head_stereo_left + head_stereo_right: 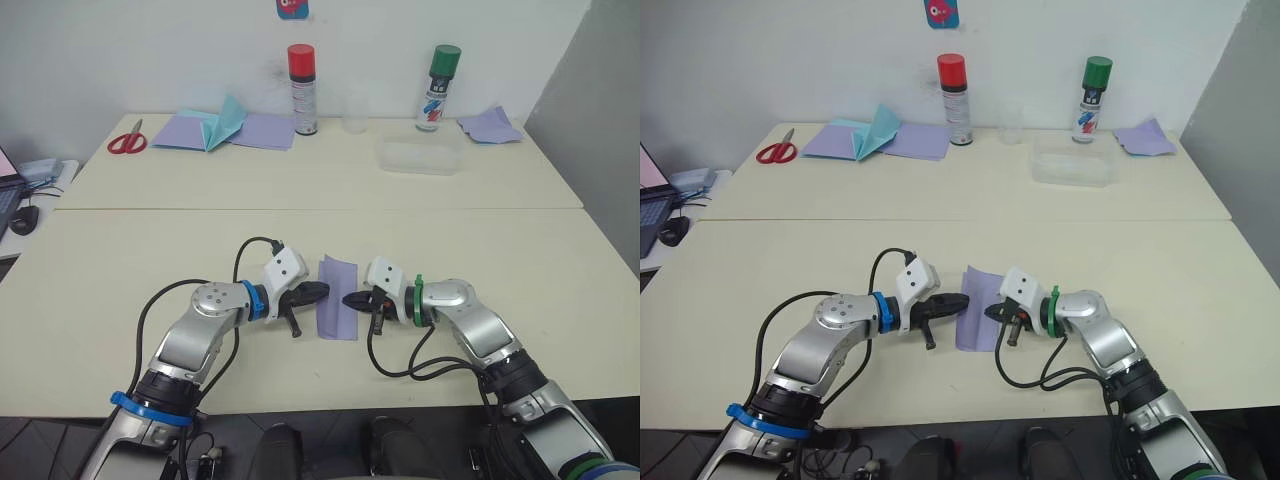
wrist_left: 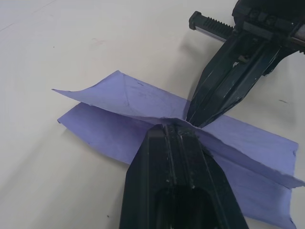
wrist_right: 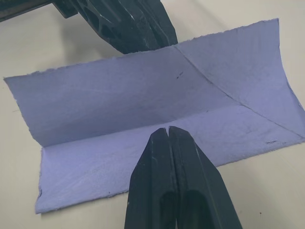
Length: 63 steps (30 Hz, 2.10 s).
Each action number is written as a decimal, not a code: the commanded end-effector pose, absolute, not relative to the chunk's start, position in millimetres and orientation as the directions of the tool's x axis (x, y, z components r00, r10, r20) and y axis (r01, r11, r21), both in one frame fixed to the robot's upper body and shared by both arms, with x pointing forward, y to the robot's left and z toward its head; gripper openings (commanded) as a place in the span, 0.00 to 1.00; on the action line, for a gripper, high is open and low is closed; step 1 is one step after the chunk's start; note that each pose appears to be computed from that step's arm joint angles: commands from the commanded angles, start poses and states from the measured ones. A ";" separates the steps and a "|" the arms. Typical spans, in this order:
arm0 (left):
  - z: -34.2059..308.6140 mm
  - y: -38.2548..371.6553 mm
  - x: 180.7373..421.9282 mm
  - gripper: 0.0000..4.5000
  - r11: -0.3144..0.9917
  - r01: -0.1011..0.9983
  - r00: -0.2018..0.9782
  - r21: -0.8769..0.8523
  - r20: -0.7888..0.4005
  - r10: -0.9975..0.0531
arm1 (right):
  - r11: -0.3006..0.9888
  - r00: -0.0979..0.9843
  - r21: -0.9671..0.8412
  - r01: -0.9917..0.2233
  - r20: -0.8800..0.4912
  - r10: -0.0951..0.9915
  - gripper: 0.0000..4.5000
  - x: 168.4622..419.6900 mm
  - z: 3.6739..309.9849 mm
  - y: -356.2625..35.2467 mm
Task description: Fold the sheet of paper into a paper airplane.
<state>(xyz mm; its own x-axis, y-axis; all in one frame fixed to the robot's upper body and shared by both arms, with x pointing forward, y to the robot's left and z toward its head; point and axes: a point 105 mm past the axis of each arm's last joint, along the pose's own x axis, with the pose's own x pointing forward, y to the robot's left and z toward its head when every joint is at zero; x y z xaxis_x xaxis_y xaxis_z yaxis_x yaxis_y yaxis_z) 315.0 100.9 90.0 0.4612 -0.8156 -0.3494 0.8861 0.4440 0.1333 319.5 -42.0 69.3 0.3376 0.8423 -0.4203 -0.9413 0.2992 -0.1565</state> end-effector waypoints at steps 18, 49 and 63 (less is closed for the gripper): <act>97.6 95.0 315.1 0.02 0.414 0.891 0.454 0.187 -0.328 -0.828 | 0.387 0.408 -0.132 -0.913 -0.361 0.839 0.00 323.4 96.2 -51.0; 114.3 54.3 310.5 0.02 0.287 0.940 0.329 0.182 -0.277 -0.903 | 0.578 0.564 -0.058 -0.814 -0.314 0.764 0.00 312.1 147.1 -116.2; 108.4 45.2 309.5 0.00 0.257 0.949 0.302 0.185 -0.287 -0.909 | 0.638 0.606 0.421 -0.645 -0.227 0.763 0.76 310.3 156.8 -107.7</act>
<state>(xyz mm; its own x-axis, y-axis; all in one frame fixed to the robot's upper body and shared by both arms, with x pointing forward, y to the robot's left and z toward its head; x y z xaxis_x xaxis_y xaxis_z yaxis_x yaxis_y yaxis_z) 309.3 51.1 96.7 0.3126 -0.8968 -0.3130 0.9492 0.2823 0.1390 311.6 -108.5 144.7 0.5948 0.7604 -0.2608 -0.6496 0.6458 0.4012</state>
